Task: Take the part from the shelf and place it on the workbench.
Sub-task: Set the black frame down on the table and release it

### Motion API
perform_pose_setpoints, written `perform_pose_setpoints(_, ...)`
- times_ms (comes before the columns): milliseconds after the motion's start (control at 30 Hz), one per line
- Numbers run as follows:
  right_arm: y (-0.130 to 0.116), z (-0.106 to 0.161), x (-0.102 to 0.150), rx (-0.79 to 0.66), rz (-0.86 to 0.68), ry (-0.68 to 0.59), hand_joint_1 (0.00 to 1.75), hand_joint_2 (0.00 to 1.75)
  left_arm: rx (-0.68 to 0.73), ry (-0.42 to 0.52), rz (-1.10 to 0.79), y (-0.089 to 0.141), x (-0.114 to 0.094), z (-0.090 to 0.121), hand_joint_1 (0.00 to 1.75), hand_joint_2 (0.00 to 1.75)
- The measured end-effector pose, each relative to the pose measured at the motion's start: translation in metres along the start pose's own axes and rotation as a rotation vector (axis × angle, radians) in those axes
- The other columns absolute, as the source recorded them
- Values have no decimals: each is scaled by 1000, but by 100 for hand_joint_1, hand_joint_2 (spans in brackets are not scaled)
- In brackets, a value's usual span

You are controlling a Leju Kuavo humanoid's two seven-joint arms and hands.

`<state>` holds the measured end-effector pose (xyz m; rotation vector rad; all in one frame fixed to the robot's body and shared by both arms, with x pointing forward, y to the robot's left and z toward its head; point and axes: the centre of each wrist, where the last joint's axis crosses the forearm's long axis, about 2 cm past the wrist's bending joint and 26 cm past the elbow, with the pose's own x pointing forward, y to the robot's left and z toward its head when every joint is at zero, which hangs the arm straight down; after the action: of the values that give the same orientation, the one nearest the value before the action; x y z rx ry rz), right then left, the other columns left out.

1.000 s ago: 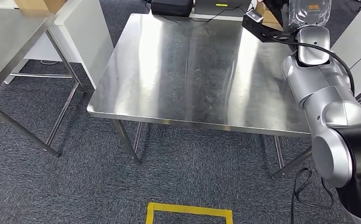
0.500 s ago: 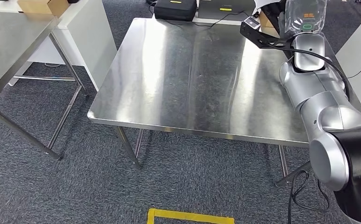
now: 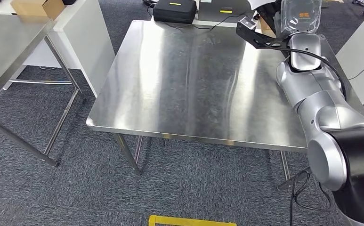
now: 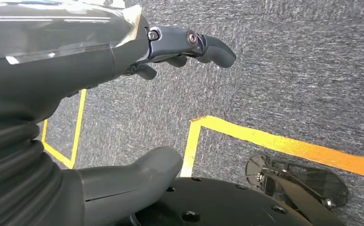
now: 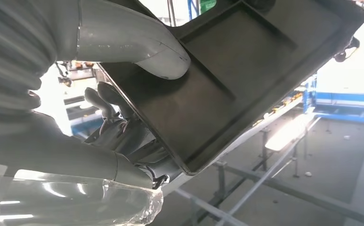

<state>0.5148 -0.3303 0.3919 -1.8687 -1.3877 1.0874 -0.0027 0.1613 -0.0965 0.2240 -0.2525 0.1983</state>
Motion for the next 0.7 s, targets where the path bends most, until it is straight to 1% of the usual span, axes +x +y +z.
perform_pose_setpoints(133,2,1,1,6,0,-2,175,175,-2,6,10,-2,-1,1,0,175)
perform_pose_setpoints(267,16,12,5,48,5,-11,175,175,-2,14,17,-2,-1,1,0,175)
perform_pose_setpoints(367,20,15,9,58,8,-15,175,175,-2,19,17,-2,-1,1,0,175)
perform_pose_setpoints(467,26,20,16,72,9,-18,175,175,1,24,16,-2,-1,1,0,175)
perform_pose_setpoints(700,51,44,34,134,-4,-29,175,175,6,25,10,-2,-1,1,0,175)
